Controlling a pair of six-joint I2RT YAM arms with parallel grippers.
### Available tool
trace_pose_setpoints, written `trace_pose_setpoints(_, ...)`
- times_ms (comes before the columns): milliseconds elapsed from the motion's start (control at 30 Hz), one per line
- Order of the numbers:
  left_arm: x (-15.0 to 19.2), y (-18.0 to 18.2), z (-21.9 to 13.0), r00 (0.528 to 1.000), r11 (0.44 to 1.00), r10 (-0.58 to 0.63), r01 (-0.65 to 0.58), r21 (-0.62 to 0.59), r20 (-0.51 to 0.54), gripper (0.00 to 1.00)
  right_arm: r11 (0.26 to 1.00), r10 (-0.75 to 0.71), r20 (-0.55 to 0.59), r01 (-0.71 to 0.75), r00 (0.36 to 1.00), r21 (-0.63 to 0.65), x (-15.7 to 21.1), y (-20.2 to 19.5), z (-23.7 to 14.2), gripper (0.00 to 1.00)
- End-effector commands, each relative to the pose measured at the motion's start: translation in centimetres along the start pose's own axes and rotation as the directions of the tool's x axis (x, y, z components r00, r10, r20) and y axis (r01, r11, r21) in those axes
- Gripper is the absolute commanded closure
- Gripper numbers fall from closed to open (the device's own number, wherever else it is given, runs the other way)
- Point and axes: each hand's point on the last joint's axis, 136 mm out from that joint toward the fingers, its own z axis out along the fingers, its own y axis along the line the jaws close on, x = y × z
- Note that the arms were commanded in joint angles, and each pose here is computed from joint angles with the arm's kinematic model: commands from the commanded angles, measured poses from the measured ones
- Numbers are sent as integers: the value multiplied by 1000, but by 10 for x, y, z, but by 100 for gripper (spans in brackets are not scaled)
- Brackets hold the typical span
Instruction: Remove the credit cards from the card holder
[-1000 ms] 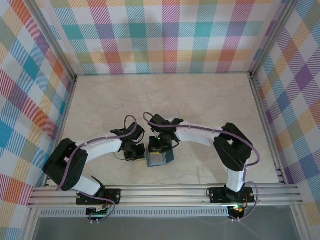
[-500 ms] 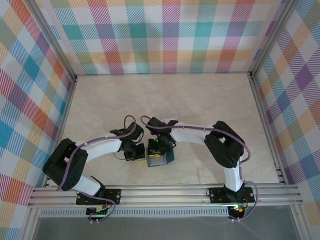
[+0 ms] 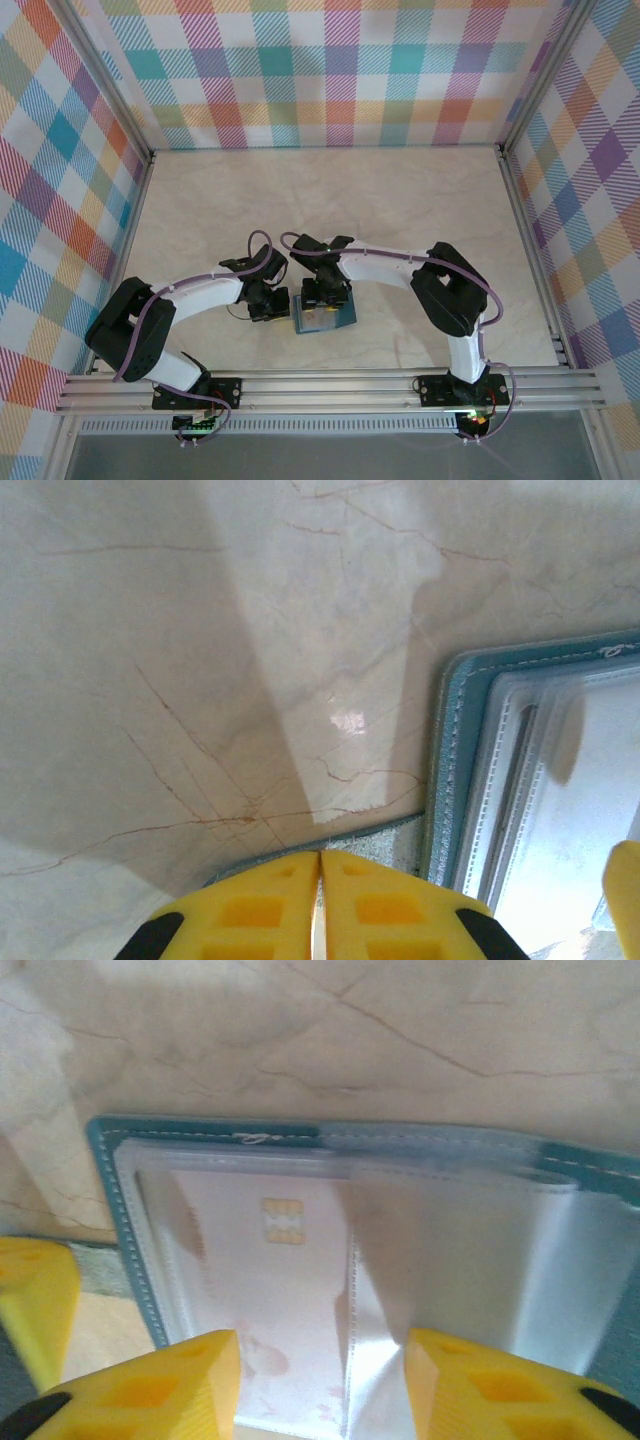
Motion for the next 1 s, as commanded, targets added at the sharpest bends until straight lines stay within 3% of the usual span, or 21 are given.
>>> trace_pose_setpoints(0,6,11,2,1000,1000,3,-3,-27,-19,89,994,-22,4,21,1000,109,3,-16,-11,48)
trace_pose_setpoints(600,6,11,-1,1000,999,4,-5,-36,-17,89,964,-46,35,35,998,263,3,-48,-28,43)
trace_pose_setpoints(967,3,6,-9,1000,999,10,-10,-31,-7,88,959,-25,2,24,1000,281,9,-74,-14,43)
